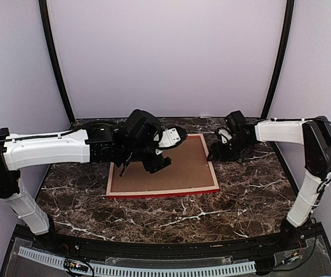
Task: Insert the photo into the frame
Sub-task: Pick up the photo frame from the center of the board.
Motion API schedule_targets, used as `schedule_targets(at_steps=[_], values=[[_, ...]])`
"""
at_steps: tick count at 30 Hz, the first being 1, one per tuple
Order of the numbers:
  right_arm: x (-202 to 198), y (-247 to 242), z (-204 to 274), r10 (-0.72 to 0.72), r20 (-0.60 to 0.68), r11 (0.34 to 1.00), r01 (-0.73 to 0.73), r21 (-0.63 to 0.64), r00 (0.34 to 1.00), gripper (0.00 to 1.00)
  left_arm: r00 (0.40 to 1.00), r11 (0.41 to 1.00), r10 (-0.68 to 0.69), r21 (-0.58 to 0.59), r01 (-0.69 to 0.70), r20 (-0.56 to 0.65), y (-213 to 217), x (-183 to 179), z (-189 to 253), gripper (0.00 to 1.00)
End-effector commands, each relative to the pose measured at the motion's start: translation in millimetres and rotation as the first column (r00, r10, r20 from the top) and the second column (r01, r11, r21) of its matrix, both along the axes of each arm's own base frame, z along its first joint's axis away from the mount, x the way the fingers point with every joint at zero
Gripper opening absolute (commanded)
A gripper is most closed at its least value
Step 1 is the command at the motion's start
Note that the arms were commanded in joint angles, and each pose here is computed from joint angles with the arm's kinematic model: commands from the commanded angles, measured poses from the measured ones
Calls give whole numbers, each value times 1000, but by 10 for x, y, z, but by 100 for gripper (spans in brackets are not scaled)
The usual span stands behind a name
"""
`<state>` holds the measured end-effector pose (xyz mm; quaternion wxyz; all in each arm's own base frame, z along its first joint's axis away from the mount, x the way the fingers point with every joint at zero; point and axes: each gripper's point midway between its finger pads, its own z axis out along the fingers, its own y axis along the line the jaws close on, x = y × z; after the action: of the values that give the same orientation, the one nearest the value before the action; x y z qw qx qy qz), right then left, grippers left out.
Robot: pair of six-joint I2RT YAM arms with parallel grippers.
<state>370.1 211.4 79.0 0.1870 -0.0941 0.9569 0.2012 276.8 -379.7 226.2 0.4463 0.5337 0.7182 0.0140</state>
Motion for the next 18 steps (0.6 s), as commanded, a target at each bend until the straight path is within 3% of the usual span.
schedule_targets(at_steps=[1, 13, 16, 18], values=[[-203, 23, -250, 7, -45, 997, -10, -83, 999, 70, 1000, 994, -4, -110, 3, -8, -109, 15, 46, 77], [-468, 22, -663, 22, -127, 986, -43, -164, 992, 39, 996, 993, -35, -112, 26, -83, -218, -45, -384, 81], [-448, 34, -620, 21, -121, 986, -40, -160, 992, 28, 993, 993, -58, -110, 47, -101, -267, -108, -513, 92], [-412, 49, -514, 22, -104, 987, -38, -155, 994, 18, 994, 994, -68, -93, 60, -86, -338, -148, -627, 94]])
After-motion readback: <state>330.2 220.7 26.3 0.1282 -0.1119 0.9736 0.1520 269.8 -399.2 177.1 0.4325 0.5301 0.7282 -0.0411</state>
